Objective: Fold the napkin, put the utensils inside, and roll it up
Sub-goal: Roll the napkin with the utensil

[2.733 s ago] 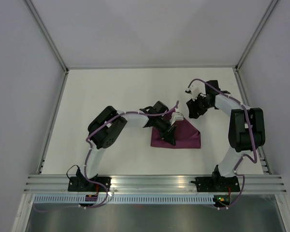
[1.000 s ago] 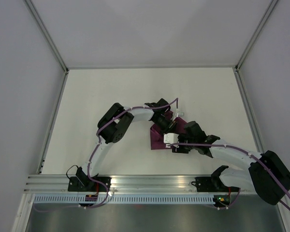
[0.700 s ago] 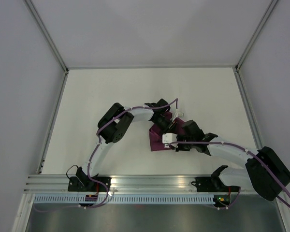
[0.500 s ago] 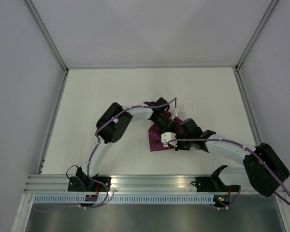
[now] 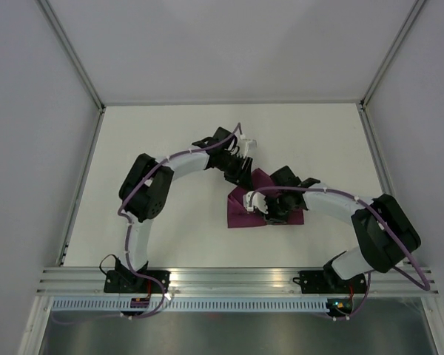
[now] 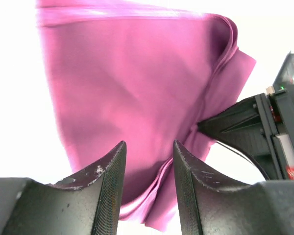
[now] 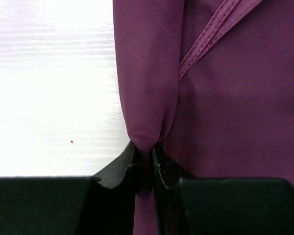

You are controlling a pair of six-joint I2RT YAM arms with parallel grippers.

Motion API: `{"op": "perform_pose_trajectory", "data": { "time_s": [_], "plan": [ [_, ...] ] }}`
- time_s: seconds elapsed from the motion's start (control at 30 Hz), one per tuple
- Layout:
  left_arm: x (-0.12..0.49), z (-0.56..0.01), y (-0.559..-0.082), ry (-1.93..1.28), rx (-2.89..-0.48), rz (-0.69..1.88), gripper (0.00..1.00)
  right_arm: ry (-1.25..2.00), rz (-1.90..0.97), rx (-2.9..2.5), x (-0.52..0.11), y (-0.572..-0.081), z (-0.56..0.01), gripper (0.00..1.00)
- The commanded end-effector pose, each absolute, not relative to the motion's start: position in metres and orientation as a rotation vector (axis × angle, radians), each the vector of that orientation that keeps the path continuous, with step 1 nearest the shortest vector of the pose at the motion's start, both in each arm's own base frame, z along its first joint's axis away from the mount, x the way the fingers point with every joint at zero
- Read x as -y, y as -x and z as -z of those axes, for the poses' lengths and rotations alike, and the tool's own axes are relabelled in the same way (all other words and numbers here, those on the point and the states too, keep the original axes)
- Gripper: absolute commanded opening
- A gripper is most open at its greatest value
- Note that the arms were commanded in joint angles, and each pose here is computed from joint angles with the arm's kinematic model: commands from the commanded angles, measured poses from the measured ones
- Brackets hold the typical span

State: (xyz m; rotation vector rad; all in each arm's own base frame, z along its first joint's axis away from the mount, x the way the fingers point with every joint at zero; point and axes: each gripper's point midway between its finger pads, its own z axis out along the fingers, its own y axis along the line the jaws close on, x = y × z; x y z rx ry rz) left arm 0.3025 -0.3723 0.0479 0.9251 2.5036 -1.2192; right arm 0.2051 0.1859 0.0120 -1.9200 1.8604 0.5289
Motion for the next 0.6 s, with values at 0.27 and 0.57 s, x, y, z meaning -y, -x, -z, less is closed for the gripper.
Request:
{"op": "perform_pose_trajectory", "data": {
  "time_s": [0.27,0.57],
  "plan": [
    [0.304,-0.144,-0.365,-0.466,-2.143,0.755,0.50,1.975,-1.058,-2.153,-0.162,-0.178,0.011,0.15],
    [0.282,-0.192,-0.336,-0.475,-1.809,0.661,0.53,1.925,-1.215,-2.242,-0.159,-0.191,0.014,0.15]
  ]
}}
